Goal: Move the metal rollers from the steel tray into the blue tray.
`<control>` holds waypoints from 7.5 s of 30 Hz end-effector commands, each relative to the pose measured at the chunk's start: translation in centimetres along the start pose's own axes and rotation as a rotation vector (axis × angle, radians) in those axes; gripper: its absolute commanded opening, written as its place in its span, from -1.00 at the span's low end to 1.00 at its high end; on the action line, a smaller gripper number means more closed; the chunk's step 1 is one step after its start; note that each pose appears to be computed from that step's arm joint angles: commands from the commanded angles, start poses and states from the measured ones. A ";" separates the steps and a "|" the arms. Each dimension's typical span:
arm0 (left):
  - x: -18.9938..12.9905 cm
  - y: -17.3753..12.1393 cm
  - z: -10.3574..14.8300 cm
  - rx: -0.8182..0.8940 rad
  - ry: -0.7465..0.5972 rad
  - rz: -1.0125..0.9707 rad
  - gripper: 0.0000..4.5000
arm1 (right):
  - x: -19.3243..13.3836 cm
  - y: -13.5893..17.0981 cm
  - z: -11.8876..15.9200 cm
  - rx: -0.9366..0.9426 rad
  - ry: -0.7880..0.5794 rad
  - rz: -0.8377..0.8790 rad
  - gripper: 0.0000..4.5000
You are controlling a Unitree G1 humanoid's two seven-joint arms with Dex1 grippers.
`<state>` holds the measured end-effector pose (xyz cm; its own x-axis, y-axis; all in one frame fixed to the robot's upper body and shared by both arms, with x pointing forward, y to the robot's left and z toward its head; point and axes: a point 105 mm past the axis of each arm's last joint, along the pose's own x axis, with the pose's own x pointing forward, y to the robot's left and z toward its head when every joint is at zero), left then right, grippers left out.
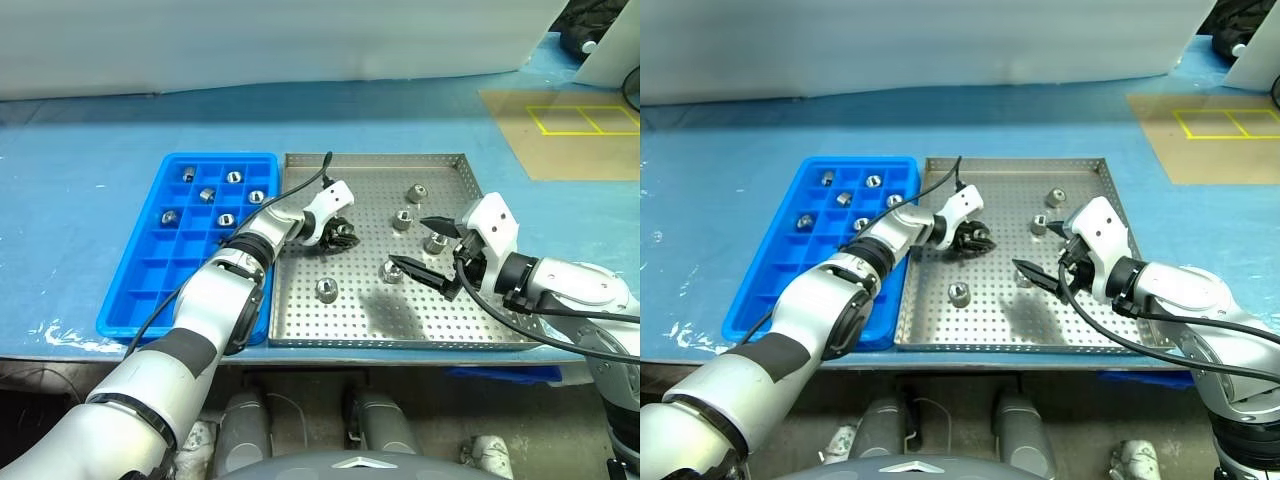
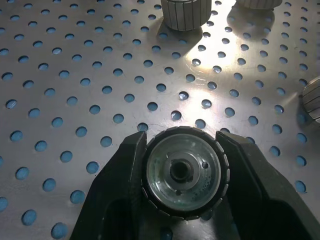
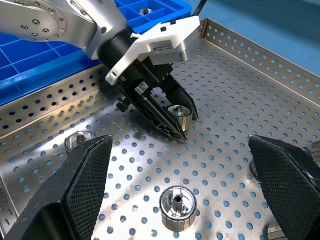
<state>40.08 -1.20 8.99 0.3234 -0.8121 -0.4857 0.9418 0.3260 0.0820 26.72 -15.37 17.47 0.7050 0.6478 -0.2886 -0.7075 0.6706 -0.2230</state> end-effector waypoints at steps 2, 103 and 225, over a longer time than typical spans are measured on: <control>-0.8 -0.6 3.3 -0.067 -0.163 -0.120 -0.17 | 0.0 0.0 1.0 -0.048 -0.031 -0.003 1.00; -9.4 -5.2 -1.5 0.262 -0.163 -0.485 0.99 | 0.5 1.3 0.5 -0.084 -0.006 0.160 1.00; -16.3 1.6 -0.5 0.159 -0.351 0.160 0.69 | 8.0 0.9 4.7 -0.207 -0.160 0.382 1.00</control>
<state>36.28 13.52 14.41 0.4774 -0.8601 -0.1798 0.8695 0.4329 0.2379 32.26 -7.50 17.88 0.3601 0.8894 -0.2817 -0.9174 0.2827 -0.2800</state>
